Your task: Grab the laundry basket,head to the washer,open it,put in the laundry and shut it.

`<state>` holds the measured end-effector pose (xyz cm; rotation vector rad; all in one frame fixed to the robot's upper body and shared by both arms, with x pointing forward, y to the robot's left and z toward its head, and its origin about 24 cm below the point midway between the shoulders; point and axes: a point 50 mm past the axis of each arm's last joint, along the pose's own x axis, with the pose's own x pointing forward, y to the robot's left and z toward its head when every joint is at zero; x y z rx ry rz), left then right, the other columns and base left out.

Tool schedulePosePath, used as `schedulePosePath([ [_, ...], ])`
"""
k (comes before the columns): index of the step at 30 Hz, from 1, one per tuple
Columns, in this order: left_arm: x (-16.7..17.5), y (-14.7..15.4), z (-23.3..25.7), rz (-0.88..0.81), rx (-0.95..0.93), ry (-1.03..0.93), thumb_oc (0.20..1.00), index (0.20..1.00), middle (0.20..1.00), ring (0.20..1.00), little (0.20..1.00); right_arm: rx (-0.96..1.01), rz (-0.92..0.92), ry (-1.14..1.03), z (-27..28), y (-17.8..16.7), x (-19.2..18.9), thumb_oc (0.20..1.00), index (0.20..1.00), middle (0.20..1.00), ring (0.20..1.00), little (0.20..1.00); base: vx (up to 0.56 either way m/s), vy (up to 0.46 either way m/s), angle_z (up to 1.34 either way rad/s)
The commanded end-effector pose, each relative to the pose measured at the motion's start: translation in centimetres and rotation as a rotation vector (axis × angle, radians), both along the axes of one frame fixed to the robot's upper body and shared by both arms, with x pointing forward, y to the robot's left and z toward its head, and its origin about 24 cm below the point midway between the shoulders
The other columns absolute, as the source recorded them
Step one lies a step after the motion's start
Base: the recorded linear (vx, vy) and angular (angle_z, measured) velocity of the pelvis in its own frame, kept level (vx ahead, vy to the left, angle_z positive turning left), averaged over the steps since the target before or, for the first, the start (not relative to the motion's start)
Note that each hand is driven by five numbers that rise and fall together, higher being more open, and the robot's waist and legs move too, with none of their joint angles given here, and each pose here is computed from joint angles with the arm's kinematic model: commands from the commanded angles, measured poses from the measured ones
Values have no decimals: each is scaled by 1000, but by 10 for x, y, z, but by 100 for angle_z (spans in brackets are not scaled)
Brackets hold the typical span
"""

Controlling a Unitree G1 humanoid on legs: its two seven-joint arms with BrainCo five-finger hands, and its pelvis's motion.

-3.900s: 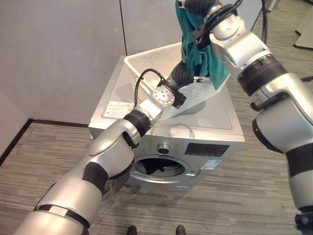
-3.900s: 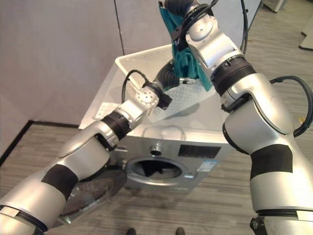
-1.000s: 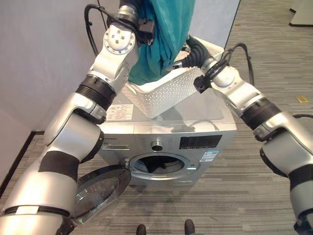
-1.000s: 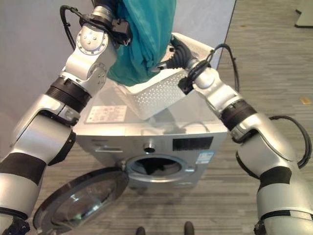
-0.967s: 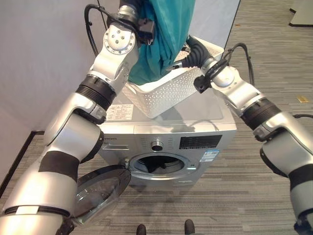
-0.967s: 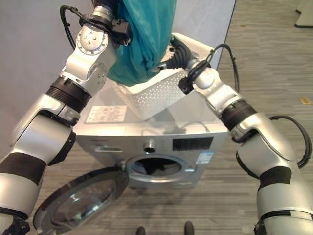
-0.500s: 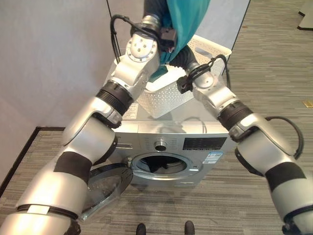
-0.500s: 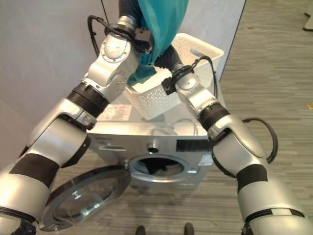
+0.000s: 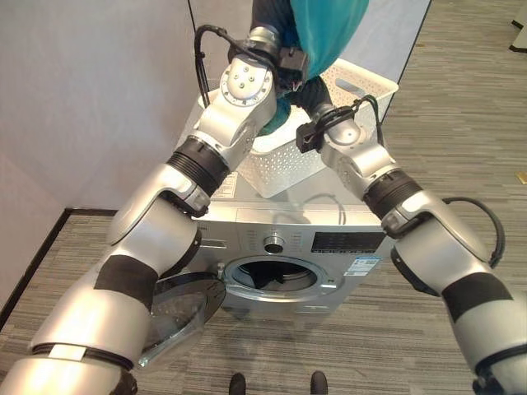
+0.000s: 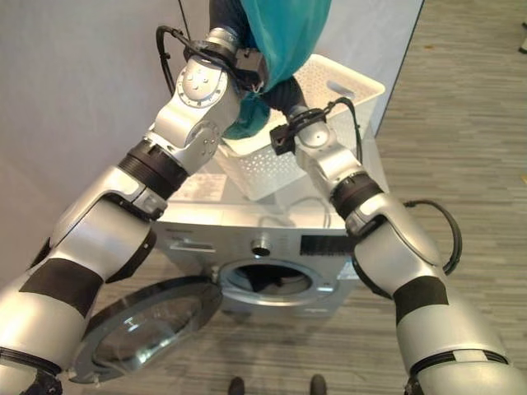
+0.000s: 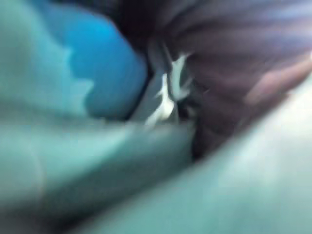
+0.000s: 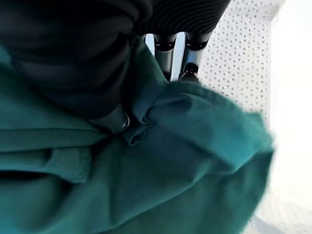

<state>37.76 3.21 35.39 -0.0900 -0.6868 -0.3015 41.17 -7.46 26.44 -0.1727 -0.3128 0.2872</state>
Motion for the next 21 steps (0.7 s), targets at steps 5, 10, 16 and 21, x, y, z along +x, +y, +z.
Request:
schedulePosePath([
  [5, -16, 13, 55, 109, 94, -210, 1000, 1000, 1000, 1000, 1000, 98, -57, -260, 76, -27, -11, 200, 200, 200, 200, 200, 0, 0, 0],
  [10, -23, 21, 70, 264, 287, -349, 1000, 1000, 1000, 1000, 1000, 95, -55, -373, 101, -38, -25, 200, 200, 200, 200, 200, 0, 0, 0],
  [16, -22, 28, 72, 379, 432, -401, 1000, 1000, 1000, 1000, 1000, 99, -83, -430, 116, -56, -32, 200, 200, 200, 200, 200, 0, 0, 0],
  [21, -23, 28, 70, 379, 448, -421, 1000, 1000, 1000, 1000, 1000, 109, -93, -452, 122, -63, -36, 200, 200, 200, 200, 200, 0, 0, 0],
])
